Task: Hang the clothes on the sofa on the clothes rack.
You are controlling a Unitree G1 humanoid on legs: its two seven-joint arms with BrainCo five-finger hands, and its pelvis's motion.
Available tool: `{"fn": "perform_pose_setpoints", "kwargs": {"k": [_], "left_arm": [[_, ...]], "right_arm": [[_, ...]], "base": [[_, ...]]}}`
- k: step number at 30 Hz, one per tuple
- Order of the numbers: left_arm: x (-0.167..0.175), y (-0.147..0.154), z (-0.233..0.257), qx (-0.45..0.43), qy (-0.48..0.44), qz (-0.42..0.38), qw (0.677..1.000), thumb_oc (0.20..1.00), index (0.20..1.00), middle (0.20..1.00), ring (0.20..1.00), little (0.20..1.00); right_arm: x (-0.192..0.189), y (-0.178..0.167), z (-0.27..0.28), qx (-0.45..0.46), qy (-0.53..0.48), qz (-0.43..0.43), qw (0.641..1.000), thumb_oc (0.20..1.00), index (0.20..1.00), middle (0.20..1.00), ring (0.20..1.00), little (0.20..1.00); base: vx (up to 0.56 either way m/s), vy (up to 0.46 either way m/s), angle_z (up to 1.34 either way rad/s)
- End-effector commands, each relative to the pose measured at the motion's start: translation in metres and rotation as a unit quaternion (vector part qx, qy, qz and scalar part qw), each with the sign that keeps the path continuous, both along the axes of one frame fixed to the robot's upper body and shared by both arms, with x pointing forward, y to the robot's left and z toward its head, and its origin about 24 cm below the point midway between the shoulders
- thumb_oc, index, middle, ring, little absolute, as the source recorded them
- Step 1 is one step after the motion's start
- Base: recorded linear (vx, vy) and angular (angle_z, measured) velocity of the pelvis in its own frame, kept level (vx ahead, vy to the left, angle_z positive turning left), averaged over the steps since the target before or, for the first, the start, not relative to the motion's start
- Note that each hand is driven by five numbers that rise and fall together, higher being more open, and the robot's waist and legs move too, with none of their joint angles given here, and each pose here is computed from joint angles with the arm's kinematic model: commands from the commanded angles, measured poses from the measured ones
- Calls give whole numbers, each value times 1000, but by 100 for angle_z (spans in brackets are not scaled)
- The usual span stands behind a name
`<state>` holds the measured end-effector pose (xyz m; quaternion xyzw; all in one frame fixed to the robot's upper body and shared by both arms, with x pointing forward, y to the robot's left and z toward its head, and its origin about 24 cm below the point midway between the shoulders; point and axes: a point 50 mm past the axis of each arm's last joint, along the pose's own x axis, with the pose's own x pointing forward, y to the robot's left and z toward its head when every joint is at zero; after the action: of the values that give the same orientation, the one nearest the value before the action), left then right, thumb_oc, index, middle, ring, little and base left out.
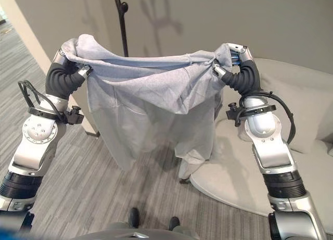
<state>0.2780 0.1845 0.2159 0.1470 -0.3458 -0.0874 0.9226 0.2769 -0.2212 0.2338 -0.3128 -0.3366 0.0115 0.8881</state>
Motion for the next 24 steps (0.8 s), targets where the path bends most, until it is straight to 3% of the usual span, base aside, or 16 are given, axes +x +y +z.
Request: {"fn": "perform_pose_setpoints", "kwargs": {"k": [1,16,24], "left_arm": [[3,9,27,-22,-58,12,998,200,200,200,200,200],[2,22,28,-1,-54,44,998,200,200,200,200,200],[2,18,35,3,-70,33,997,200,200,200,200,200]], "right_arm": [[-6,-14,38,23,-82,-18,996,200,200,200,200,200],[0,-4,34,0,-71,-19,997,200,200,200,200,200],[-2,-10,42,11,-90,-26,996,200,200,200,200,200]], "base": [[72,25,50],[210,178,19],[184,-29,40]]}}
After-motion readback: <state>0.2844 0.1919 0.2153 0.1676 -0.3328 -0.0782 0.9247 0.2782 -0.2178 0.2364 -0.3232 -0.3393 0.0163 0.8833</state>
